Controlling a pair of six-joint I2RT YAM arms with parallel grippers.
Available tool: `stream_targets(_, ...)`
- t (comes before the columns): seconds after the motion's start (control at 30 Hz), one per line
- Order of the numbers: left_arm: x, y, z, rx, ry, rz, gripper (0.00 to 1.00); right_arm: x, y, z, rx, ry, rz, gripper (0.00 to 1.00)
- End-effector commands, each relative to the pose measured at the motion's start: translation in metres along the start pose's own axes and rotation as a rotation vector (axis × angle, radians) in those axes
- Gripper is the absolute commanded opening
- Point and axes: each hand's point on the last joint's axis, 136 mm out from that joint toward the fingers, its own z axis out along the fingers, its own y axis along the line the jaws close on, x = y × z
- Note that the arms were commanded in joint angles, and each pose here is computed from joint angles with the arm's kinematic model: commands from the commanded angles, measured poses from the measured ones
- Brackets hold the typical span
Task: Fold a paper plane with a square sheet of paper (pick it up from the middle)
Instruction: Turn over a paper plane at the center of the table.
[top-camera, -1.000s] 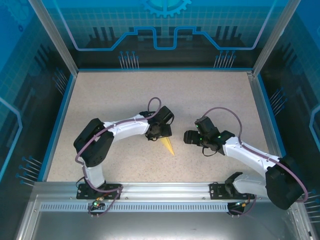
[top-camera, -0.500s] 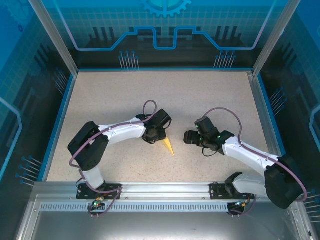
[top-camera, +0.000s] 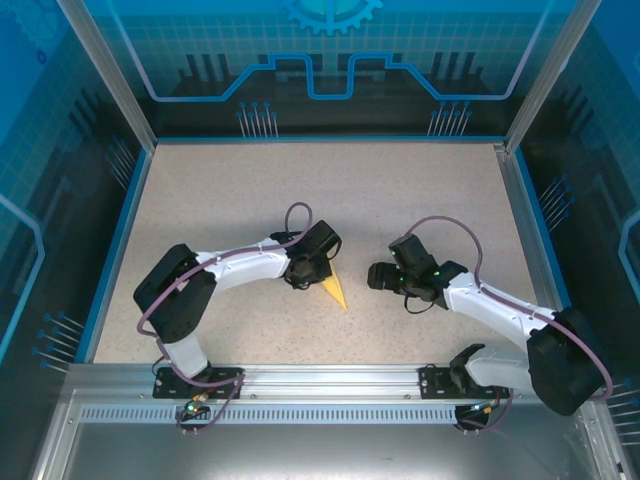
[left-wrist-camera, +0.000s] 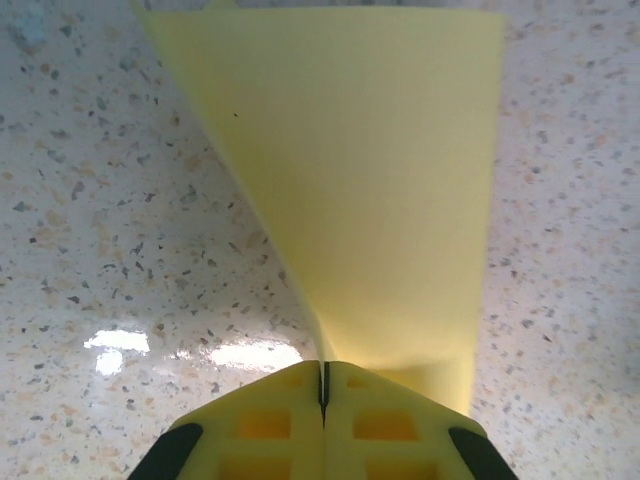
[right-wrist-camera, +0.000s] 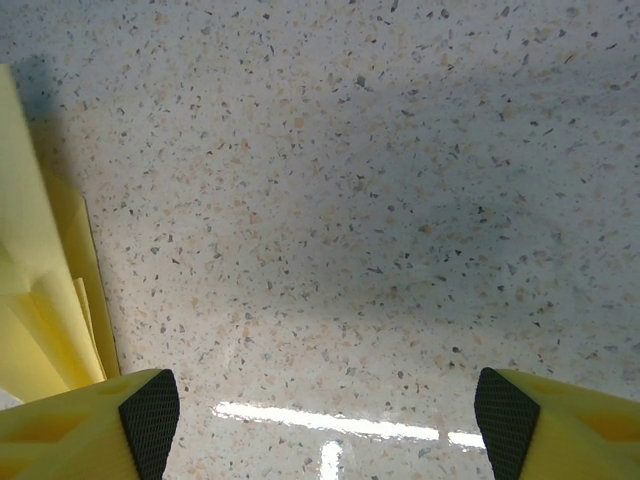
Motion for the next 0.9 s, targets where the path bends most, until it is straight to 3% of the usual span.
stream_targets(0.0,-0.014,-0.018,-0.032,0.097,-0.076,0.076,0.0,-0.009,-0.001,-0.011,-0.006,-0.029,0.027,0.81)
stream_targets(0.17,-0.023,-0.039,-0.067,0.238,-0.139,0.19,0.0,-0.016,-0.004,-0.022,-0.015,-0.067,0.057,0.81)
stream_targets(0.4,-0.027,-0.076,-0.096,0.573,-0.13,0.27,0.0,-0.028,-0.003,-0.045,-0.08,-0.154,0.084,0.81)
stream_targets(0.67,-0.011,-0.088,-0.044,0.693,-0.001,0.187,0.0,-0.027,0.019,-0.056,-0.217,-0.166,0.032,0.8)
stream_targets(0.87,-0.004,-0.08,-0.003,0.666,0.049,0.136,0.0,-0.016,0.047,-0.045,-0.327,-0.096,-0.016,0.75)
